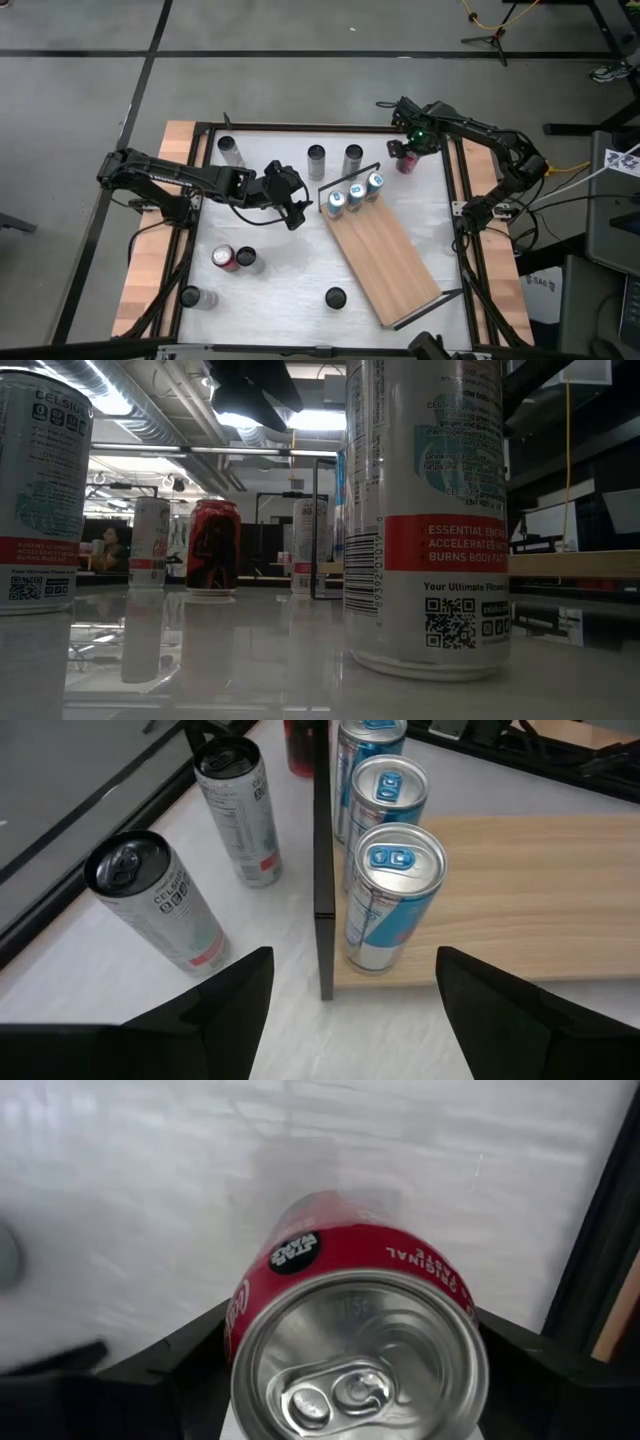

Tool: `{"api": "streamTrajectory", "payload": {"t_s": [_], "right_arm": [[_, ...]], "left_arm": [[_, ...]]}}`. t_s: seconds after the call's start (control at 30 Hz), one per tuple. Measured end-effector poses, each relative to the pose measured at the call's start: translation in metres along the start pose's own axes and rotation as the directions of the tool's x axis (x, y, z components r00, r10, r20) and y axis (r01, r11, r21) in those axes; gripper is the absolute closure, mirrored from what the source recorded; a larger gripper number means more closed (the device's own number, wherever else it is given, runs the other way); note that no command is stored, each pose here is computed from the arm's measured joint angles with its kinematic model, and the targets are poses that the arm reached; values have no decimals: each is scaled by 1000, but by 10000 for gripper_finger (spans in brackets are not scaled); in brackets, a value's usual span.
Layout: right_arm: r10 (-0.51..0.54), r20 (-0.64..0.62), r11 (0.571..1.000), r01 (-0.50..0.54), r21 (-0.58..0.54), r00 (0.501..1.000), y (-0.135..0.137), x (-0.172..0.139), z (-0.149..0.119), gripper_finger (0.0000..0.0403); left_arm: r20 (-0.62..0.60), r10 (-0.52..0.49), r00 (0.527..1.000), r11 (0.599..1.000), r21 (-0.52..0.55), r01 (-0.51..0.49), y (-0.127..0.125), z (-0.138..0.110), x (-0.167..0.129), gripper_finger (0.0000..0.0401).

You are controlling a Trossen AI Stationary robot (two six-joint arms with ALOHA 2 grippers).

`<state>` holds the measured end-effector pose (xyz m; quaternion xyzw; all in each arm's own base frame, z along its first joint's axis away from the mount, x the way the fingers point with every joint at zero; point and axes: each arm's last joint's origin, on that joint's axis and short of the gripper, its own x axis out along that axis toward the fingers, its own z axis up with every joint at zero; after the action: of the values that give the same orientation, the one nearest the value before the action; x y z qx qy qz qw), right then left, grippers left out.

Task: Place canned beverage on shelf
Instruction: Put the red soda can on the shelf

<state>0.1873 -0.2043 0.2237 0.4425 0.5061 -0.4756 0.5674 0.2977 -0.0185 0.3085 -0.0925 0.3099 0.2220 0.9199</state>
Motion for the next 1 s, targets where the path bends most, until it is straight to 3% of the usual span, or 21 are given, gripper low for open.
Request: {"api": "streamTrajectory", "payload": {"t_s": [0.13, 1.0], "right_arm": [[4, 1, 996, -4, 94, 1000, 0, 0, 0, 92], [26, -12, 996, -24, 86, 1000, 1, 0, 0, 90]], "left_arm": [[0, 0, 1000, 1000, 0, 0, 0, 0, 0, 130], [0, 0, 1000, 1000, -2, 0, 0, 0, 0, 130]]}}
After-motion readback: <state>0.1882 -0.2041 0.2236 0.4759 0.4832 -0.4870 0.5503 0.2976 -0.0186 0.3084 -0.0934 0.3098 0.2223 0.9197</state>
